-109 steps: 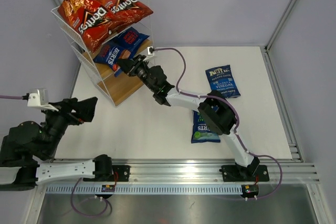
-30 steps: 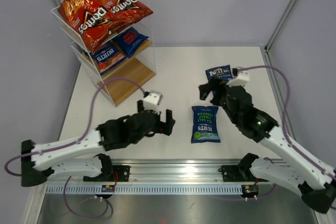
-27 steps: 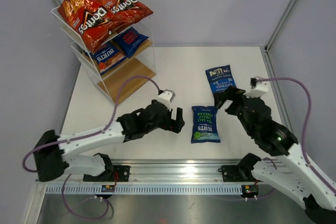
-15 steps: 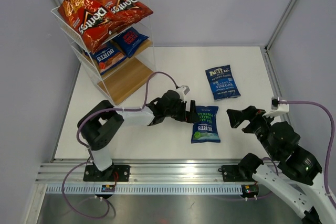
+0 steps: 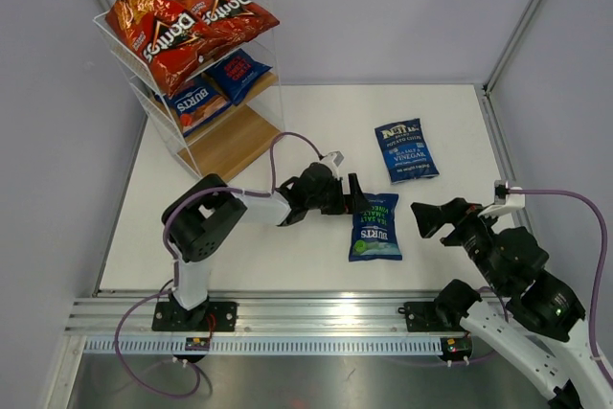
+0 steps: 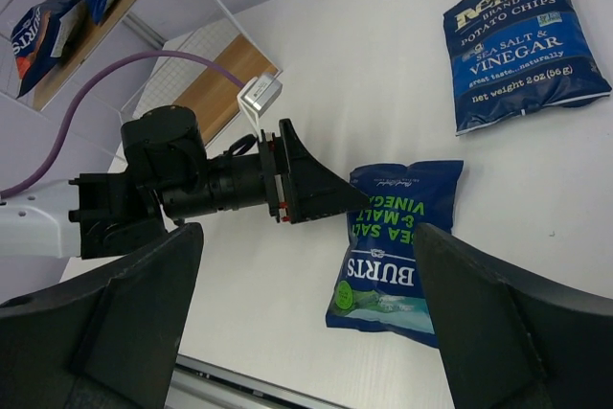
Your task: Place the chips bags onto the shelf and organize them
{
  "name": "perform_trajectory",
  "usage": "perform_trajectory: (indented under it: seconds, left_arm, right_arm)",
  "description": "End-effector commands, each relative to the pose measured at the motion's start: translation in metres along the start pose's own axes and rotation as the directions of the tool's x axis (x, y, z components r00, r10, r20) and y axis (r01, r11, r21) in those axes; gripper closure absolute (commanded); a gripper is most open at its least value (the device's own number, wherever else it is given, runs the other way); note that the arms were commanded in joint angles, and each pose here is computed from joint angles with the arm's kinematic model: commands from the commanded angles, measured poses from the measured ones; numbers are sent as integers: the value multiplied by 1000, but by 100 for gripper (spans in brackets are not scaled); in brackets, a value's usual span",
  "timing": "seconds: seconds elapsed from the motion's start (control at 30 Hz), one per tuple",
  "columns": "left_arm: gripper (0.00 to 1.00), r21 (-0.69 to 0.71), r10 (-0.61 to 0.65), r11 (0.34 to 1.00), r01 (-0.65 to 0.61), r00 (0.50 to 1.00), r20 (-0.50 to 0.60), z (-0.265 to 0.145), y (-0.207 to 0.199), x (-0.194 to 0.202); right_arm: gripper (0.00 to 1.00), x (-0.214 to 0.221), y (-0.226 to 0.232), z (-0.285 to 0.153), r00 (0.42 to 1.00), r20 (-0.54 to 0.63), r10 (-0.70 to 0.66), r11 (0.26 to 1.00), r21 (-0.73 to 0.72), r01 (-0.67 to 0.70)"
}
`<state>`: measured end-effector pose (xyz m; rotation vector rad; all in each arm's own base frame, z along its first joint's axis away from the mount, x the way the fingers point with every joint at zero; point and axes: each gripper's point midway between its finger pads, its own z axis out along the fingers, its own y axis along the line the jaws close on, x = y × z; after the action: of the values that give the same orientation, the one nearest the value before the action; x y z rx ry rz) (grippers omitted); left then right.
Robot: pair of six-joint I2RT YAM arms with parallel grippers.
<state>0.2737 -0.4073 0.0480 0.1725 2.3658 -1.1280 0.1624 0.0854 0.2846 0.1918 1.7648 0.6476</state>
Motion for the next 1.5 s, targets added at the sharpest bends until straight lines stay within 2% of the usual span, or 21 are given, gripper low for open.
perform_trajectory:
  seconds: [0.0, 0.07, 0.3, 0.37, 0.43, 0.47, 0.57, 0.7, 0.77, 0.83, 0.87, 0.93, 0.97, 1.07, 1.1, 1.17, 1.2, 1.27, 1.3, 1.33, 1.47]
  left_arm:
    - [6, -3, -58, 998, 58, 997, 50, 17, 5, -12]
    - [12, 12, -84, 996, 83, 995, 52, 20, 5, -12]
    - [47, 7, -132, 991, 132, 989, 64, 24, 11, -9]
    - [62, 6, -136, 991, 136, 988, 74, 24, 10, -11]
    - [71, 10, -138, 990, 138, 986, 94, 21, 8, -16]
    - [82, 3, -142, 990, 143, 985, 95, 19, 11, -14]
    - [95, 5, -147, 989, 148, 978, 148, 8, 7, -24]
    - [97, -8, -214, 975, 223, 947, 240, -22, 11, -31]
    - [100, 16, -241, 968, 249, 917, 318, -49, -2, -48]
    - [100, -14, -267, 955, 295, 883, 386, -71, 6, -53]
    - [100, 35, -282, 954, 297, 855, 435, -93, -10, -68]
    - [100, 19, -297, 943, 332, 817, 494, -114, -6, -73]
    - [100, 77, -314, 943, 325, 784, 536, -137, -22, -87]
    - [100, 105, -341, 930, 353, 718, 607, -169, -26, -99]
    - [100, 139, -359, 923, 359, 675, 644, -191, -34, -109]
    - [100, 182, -385, 914, 363, 635, 670, -210, -41, -116]
    - [100, 233, -411, 905, 356, 591, 694, -231, -49, -125]
    - [100, 291, -443, 893, 344, 555, 704, -249, -59, -131]
    - [100, 323, -461, 885, 335, 538, 705, -257, -65, -134]
    - [100, 366, -484, 874, 319, 520, 703, -271, -74, -138]
    - [100, 488, -552, 832, 265, 484, 679, -301, -103, -147]
  right_arm:
    - [1, -4, 5, 4, 999, 29, 18, 1000, -21, -17]
    - [1, 0, 6, 7, 1000, 20, 17, 1000, -24, -17]
    - [1, 1, 8, 10, 1000, 15, 11, 999, -34, -11]
    - [1, 4, 10, 11, 1000, 6, 9, 999, -43, -9]
    - [0, 8, 9, 13, 1000, -4, 8, 999, -41, -8]
    - [1, 9, 9, 14, 1000, -6, 9, 999, -41, -9]
    - [0, 15, 7, 17, 1000, -12, 9, 999, -38, -10]
    - [1, 28, 6, 26, 999, -36, 16, 999, -40, -17]
    - [1, 37, 6, 32, 998, -57, 35, 999, -35, -37]
    - [1, 51, 10, 40, 993, -100, 55, 997, -48, -60]
    - [1, 58, 12, 44, 991, -121, 58, 996, -56, -66]
    - [0, 70, 25, 50, 985, -148, 86, 986, -129, -105]
    - [0, 75, 30, 53, 983, -157, 93, 980, -158, -118]
    - [1, 87, 55, 56, 982, -170, 81, 934, -331, -135]
    - [1, 82, 74, 52, 984, -153, 88, 891, -430, -146]
    - [1, 94, 80, 53, 982, -161, 97, 852, -497, -166]
    - [1, 82, 98, 46, 986, -117, 118, 789, -592, -164]
    - [1, 98, 97, 51, 978, -145, 147, 761, -615, -206]
    - [1, 84, 106, 48, 979, -97, 180, 718, -667, -198]
    - [1, 91, 107, 48, 976, -115, 185, 704, -677, -213]
    - [1, 89, 124, 54, 980, -118, 163, 657, -728, -196]
